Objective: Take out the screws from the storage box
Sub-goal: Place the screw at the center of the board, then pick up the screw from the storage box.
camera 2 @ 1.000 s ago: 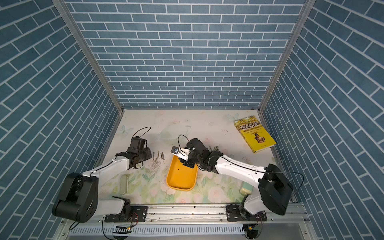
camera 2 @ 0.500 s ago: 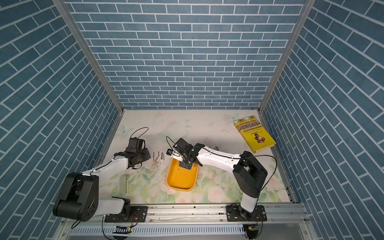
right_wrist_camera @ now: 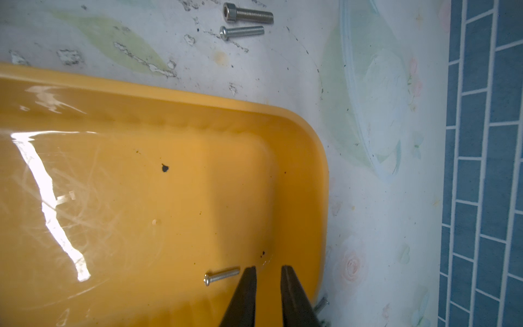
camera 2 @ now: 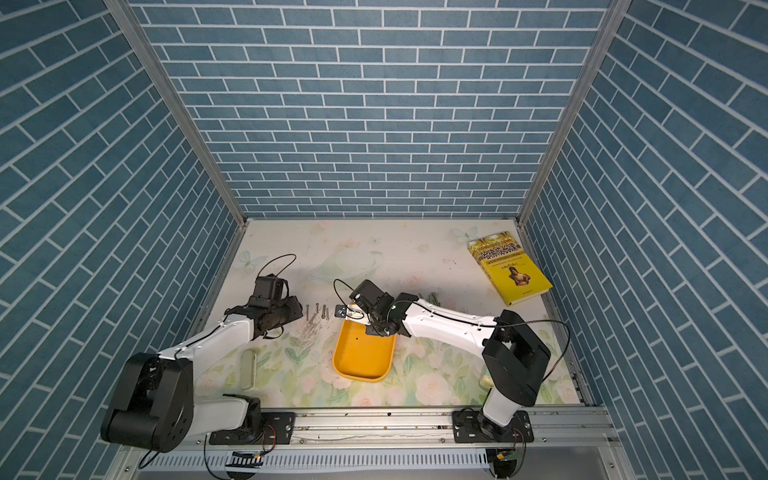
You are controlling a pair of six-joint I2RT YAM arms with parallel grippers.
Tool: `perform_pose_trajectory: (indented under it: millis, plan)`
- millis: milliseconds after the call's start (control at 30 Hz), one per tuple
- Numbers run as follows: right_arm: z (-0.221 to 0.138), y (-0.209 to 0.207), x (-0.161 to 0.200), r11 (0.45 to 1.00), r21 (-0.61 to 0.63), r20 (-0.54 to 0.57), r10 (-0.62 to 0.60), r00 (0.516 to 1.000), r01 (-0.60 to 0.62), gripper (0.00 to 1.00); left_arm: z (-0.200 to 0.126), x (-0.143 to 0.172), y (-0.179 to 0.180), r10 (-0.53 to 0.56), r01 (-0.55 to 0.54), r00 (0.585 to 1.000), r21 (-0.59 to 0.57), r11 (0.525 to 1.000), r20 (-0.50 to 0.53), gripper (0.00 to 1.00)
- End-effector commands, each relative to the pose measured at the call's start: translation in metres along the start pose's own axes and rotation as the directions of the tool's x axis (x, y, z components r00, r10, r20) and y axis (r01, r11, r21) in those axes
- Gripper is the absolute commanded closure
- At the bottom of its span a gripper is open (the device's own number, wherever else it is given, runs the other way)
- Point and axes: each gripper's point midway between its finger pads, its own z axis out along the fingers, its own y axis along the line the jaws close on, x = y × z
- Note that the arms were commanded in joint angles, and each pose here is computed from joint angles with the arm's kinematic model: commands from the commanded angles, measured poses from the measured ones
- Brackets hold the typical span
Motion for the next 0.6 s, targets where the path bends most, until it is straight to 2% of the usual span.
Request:
perform_pose_trajectory:
  millis: [0, 100, 167, 233, 400, 467, 567]
  plan:
    - [-0.024, -0.011, -0.013, 0.999, 0.043, 0.087, -0.018, 0.996, 0.014, 0.79, -0.008, -0.002, -0.009, 0.018, -0.019, 1.0, 0.064, 0.998, 0.015, 0.48]
    - [-0.044, -0.034, -0.022, 0.984, 0.161, 0.184, 0.052, 0.982, -0.082, 0.77, -0.023, -0.003, -0.044, 0.097, -0.107, 0.993, 0.181, 0.978, 0.059, 0.39]
    - [-0.061, -0.048, -0.022, 0.953, 0.242, 0.269, 0.112, 0.957, -0.18, 0.73, -0.031, 0.007, -0.077, 0.227, -0.236, 0.971, 0.156, 0.959, 0.073, 0.41]
    - [-0.067, -0.046, -0.016, 0.944, 0.249, 0.301, 0.138, 0.944, -0.218, 0.73, -0.041, 0.02, -0.108, 0.309, -0.321, 0.947, 0.191, 0.928, 0.091, 0.44]
    - [-0.08, -0.065, 0.009, 0.872, 0.327, 0.331, 0.255, 0.909, -0.364, 0.73, -0.067, 0.033, -0.147, 0.347, -0.367, 0.93, 0.349, 0.862, 0.119, 0.44]
    - [-0.092, -0.075, 0.021, 0.834, 0.34, 0.366, 0.309, 0.878, -0.436, 0.74, -0.073, 0.043, -0.158, 0.393, -0.403, 0.913, 0.382, 0.832, 0.108, 0.44]
    - [-0.11, -0.084, 0.04, 0.771, 0.358, 0.437, 0.36, 0.824, -0.527, 0.69, -0.082, 0.061, -0.174, 0.442, -0.439, 0.892, 0.424, 0.792, 0.099, 0.44]
